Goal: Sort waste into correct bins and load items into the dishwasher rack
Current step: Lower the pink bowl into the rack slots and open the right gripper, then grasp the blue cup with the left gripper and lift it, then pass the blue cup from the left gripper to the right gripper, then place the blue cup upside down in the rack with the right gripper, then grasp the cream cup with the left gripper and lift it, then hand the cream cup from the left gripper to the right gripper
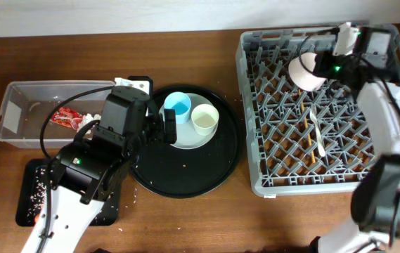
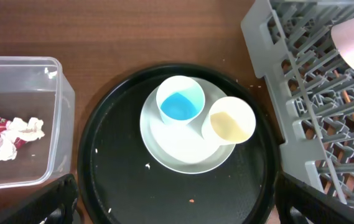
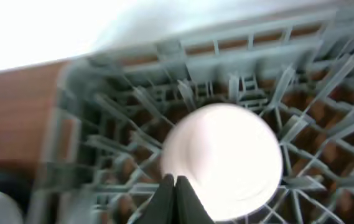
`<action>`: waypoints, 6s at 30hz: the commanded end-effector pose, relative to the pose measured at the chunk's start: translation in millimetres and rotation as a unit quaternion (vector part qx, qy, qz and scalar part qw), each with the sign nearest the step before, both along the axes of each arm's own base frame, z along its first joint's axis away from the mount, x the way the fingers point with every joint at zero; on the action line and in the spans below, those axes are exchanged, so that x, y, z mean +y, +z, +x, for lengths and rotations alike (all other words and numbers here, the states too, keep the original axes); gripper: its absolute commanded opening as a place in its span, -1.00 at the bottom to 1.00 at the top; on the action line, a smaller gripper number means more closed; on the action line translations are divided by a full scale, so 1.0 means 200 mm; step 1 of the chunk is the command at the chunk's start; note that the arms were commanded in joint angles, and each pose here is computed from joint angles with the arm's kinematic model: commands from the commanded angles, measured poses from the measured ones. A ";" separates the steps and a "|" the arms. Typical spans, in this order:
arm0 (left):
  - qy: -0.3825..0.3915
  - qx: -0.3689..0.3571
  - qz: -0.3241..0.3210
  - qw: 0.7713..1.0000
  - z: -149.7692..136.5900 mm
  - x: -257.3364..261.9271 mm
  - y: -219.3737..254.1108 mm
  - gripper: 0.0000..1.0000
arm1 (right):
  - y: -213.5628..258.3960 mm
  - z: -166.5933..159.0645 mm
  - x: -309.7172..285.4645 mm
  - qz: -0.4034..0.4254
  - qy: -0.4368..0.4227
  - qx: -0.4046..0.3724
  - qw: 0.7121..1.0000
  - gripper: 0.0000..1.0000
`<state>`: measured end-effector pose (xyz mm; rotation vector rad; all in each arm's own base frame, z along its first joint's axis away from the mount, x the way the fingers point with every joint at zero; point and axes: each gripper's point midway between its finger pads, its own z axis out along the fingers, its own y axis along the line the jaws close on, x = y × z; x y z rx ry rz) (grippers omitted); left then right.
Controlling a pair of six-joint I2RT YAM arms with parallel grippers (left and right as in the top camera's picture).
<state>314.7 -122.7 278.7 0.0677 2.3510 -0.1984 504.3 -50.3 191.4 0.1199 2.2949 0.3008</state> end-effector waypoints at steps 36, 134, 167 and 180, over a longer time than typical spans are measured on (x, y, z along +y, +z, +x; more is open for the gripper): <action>0.100 0.168 -0.018 0.980 0.61 -0.06 -1.04 -1.00 | 0.10 -0.61 0.51 0.025 0.101 0.174 0.979 0.43; -0.052 0.204 -0.142 0.967 0.38 -0.05 -0.55 0.13 | 0.13 -0.72 0.60 -0.105 0.112 0.259 0.954 0.97; -0.481 0.022 -0.446 0.754 0.18 -0.40 0.18 -1.00 | 0.70 -0.92 1.30 0.205 0.532 0.003 0.821 0.98; -0.515 0.020 -0.409 0.753 0.16 -0.63 0.15 -1.00 | 0.75 -1.00 1.36 0.232 0.561 -0.002 0.795 0.89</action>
